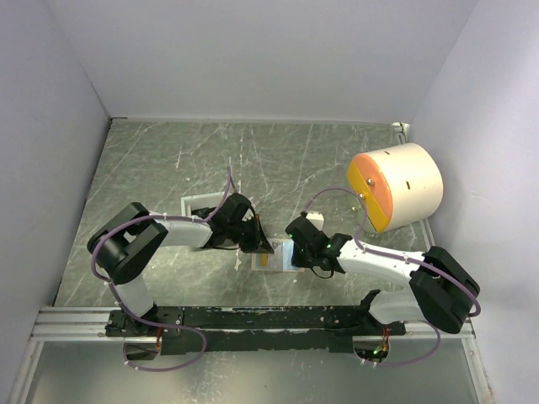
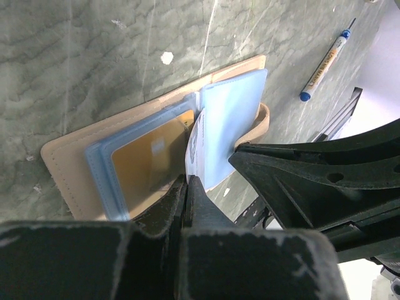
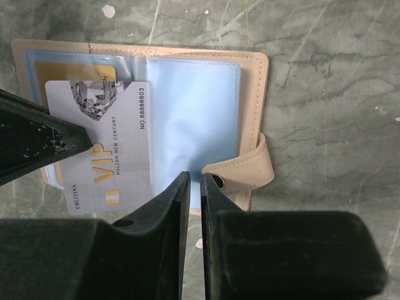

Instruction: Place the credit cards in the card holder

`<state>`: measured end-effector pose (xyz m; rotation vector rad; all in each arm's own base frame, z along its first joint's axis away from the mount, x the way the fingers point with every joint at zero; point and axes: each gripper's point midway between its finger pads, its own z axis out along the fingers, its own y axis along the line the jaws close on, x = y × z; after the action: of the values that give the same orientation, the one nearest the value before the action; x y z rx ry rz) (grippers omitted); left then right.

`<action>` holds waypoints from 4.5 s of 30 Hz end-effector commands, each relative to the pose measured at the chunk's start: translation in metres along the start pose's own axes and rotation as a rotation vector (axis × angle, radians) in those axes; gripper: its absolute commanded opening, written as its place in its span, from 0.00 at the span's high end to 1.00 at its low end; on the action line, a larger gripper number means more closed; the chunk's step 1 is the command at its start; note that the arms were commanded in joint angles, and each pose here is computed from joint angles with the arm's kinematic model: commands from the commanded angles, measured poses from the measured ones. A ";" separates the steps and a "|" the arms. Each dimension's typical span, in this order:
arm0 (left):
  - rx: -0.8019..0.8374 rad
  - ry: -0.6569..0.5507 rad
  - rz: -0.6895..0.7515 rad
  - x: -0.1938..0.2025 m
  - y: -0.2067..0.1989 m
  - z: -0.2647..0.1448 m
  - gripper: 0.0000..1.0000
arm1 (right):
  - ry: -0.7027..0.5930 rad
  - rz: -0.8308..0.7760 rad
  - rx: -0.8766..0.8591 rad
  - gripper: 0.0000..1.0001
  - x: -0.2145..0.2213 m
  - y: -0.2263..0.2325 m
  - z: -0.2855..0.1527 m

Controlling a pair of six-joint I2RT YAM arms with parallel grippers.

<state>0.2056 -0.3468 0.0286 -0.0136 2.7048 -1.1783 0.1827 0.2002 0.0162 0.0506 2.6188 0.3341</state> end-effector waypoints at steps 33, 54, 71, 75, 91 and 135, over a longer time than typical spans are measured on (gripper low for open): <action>-0.028 -0.039 0.017 0.009 0.033 0.005 0.93 | 0.056 -0.006 0.085 0.89 0.024 -0.026 0.012; -0.132 -0.034 0.004 0.004 0.046 0.010 0.93 | 0.056 -0.008 0.083 0.90 0.023 -0.025 0.013; -0.081 -0.066 -0.021 0.004 0.038 0.012 0.93 | 0.051 0.002 0.076 0.90 0.023 -0.024 0.012; -0.090 -0.049 0.001 0.010 0.039 0.010 0.93 | 0.046 -0.002 0.075 0.90 0.020 -0.022 0.011; -0.089 0.006 0.050 0.022 0.038 0.017 0.93 | -0.015 0.007 0.034 0.80 -0.008 -0.002 -0.009; -0.114 0.100 0.044 0.022 0.032 0.027 0.93 | 0.012 0.010 0.115 0.78 -0.004 -0.038 0.013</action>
<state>0.2124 -0.3619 0.0204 0.0947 2.7148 -1.1298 0.2092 0.1727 0.0155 0.0868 2.5873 0.1921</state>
